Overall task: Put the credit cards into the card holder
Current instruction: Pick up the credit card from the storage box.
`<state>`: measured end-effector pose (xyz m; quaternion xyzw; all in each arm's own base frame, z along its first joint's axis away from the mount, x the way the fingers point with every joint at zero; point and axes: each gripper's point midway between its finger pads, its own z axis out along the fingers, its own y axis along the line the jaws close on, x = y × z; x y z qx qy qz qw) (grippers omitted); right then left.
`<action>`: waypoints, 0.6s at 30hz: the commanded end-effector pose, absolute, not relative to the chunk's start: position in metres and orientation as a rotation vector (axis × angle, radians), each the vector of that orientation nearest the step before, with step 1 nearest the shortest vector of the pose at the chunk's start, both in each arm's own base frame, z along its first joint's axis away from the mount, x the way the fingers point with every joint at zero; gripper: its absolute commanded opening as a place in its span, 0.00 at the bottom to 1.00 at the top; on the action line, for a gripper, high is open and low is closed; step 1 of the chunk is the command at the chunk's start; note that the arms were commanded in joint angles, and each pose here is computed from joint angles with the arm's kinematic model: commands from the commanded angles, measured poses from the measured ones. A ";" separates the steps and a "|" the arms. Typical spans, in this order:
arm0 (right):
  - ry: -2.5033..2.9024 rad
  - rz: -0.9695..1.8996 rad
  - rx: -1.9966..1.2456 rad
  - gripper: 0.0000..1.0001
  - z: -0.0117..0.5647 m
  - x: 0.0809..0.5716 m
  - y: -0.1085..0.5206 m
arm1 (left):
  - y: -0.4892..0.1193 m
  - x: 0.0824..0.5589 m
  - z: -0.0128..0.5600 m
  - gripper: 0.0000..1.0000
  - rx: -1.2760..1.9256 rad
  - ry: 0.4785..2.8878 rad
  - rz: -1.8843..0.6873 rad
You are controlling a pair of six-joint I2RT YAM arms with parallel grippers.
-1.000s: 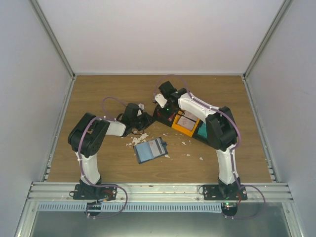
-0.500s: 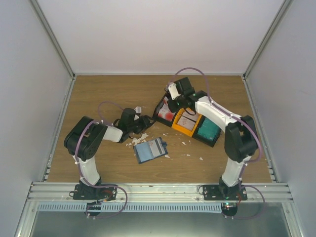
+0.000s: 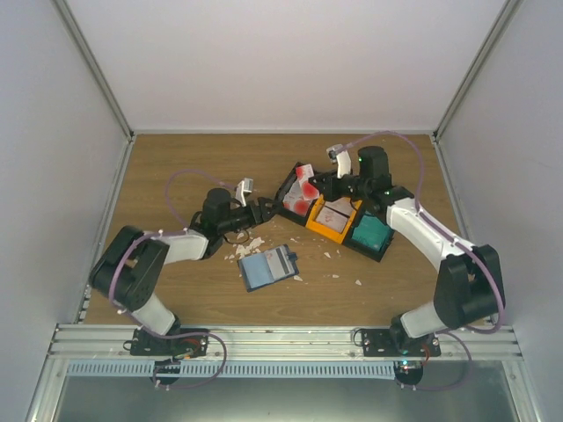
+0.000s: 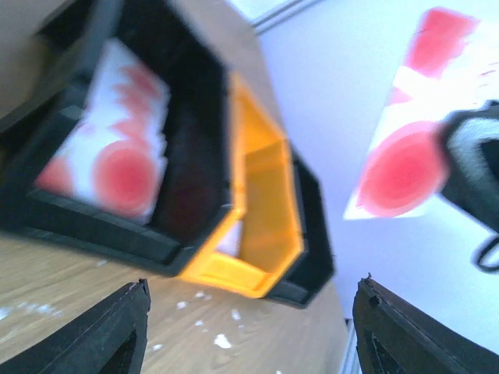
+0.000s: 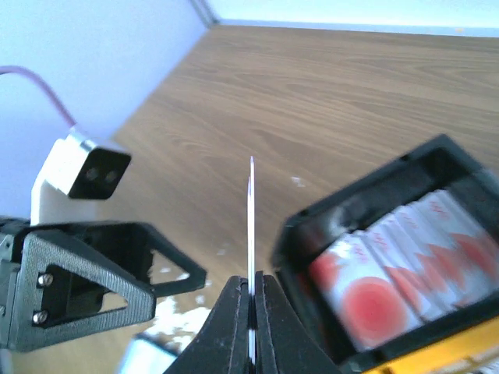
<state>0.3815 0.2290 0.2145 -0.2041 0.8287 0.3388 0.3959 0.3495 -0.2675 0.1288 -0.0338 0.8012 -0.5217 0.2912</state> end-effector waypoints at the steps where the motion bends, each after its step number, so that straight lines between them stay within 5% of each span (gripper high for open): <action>1: 1.903 1.205 -0.622 0.01 0.265 0.343 0.253 | -0.275 0.331 0.199 0.73 0.169 1.909 -1.459; 12: 1.705 1.564 -0.742 0.00 0.299 0.290 0.267 | -0.277 0.310 0.266 0.73 0.306 1.754 -1.536; 18: 1.689 1.605 -0.760 0.00 0.300 0.282 0.276 | -0.291 0.294 0.282 0.57 0.432 1.701 -1.628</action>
